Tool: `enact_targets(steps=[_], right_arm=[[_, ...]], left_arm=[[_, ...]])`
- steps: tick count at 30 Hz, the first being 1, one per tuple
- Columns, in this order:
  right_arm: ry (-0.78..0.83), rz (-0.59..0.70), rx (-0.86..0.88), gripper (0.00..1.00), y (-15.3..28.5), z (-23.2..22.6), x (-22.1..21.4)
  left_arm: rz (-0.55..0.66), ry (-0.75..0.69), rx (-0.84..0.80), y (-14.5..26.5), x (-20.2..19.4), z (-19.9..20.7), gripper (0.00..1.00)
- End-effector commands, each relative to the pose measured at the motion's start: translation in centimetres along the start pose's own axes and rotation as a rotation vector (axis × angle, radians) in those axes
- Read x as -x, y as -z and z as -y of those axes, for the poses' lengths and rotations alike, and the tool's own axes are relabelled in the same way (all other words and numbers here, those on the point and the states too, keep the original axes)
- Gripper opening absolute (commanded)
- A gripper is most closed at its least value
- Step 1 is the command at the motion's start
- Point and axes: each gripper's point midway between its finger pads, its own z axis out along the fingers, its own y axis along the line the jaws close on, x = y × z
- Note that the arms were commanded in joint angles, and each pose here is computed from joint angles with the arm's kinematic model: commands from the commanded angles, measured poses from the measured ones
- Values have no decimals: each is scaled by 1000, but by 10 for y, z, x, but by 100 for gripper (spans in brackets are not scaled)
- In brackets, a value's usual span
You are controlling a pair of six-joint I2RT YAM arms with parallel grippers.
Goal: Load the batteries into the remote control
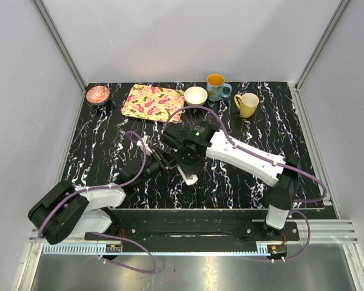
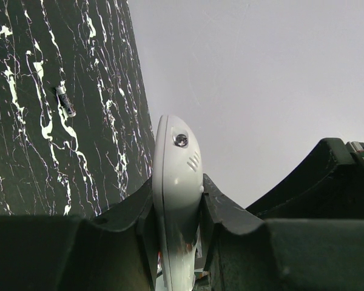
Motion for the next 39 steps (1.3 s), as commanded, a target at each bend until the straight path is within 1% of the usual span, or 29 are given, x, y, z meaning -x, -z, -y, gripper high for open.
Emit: enact_targets(steps=[1,6,16,20,25,30,39], right_arm=[[-19,-13,-8,32,16,7,-6],[-24,-13,-7,33,17,7,-7],[-25,-19,-30,45,15,12,-11],[-26,-16,-26,47,16,11,-10],[-30,-10,-18,48,18,10,-9],[-47,3,-2,53,21,6,-6],[-130,60,49,54,27,-1,3]], left_arm=[[25,-21,-139,-5,8,40,0],[26,-22,-142,-6,8,41,0],[28,-19,-145,-6,8,41,0],[27,-20,-142,-6,8,41,0],[25,-20,-139,-7,8,39,0],[29,-18,-145,-6,8,41,0],[47,-10,-149,-6,12,44,0]])
